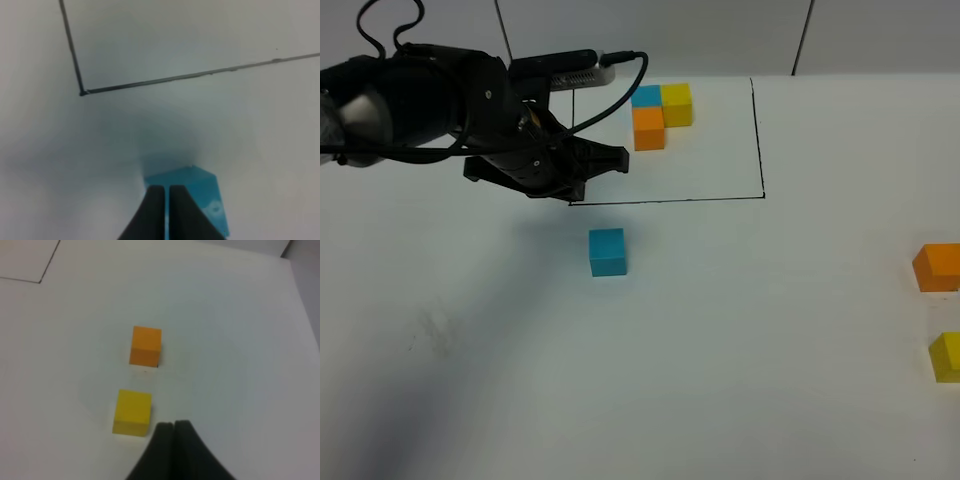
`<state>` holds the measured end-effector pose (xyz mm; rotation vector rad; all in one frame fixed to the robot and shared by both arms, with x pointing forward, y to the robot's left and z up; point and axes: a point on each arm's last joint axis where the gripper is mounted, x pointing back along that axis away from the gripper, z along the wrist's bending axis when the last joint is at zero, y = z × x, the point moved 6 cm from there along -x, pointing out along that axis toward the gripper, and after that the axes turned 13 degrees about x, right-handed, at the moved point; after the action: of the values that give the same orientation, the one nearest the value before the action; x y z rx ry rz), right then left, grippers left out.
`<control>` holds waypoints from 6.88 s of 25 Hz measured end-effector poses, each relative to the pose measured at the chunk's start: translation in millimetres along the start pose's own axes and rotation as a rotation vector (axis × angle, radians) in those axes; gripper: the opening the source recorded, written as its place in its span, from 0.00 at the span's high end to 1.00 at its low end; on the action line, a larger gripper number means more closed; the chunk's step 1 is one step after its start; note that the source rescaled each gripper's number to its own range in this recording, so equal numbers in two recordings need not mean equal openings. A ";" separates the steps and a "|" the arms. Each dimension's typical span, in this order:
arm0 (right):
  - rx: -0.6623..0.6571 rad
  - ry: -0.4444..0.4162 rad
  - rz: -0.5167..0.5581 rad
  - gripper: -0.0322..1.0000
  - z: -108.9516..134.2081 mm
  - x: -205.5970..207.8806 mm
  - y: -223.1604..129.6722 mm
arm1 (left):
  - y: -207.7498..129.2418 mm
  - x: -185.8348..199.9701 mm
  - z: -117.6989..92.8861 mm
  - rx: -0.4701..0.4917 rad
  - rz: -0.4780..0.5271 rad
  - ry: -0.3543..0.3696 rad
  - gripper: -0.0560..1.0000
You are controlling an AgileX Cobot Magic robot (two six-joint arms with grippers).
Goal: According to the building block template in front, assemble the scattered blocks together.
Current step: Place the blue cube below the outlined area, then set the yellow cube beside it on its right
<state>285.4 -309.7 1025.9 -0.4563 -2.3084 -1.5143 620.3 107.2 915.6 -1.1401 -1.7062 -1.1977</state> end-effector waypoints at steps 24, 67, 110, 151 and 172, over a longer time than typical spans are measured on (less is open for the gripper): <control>0.000 0.000 0.000 0.97 0.0 0.0 0.0 | -32.2 106.9 148.1 0.201 0.022 0.234 0.95; 0.000 0.000 0.000 0.97 0.0 0.0 0.0 | -224.7 213.2 207.5 0.340 -0.313 0.271 0.95; 0.000 0.000 0.000 0.97 0.0 0.0 0.0 | -259.8 244.5 185.0 -0.004 -0.654 0.099 0.95; 0.000 0.000 0.000 0.97 0.0 0.0 0.0 | -262.9 246.6 184.7 -0.019 -0.682 0.089 0.95; 0.000 0.000 0.000 0.97 0.0 0.0 0.0 | -262.9 246.6 184.7 -0.019 -0.682 0.089 0.95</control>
<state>285.4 -309.7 1025.9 -0.4563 -2.3084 -1.5143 277.5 300.0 1012.3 -0.4960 -2.0883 -1.6334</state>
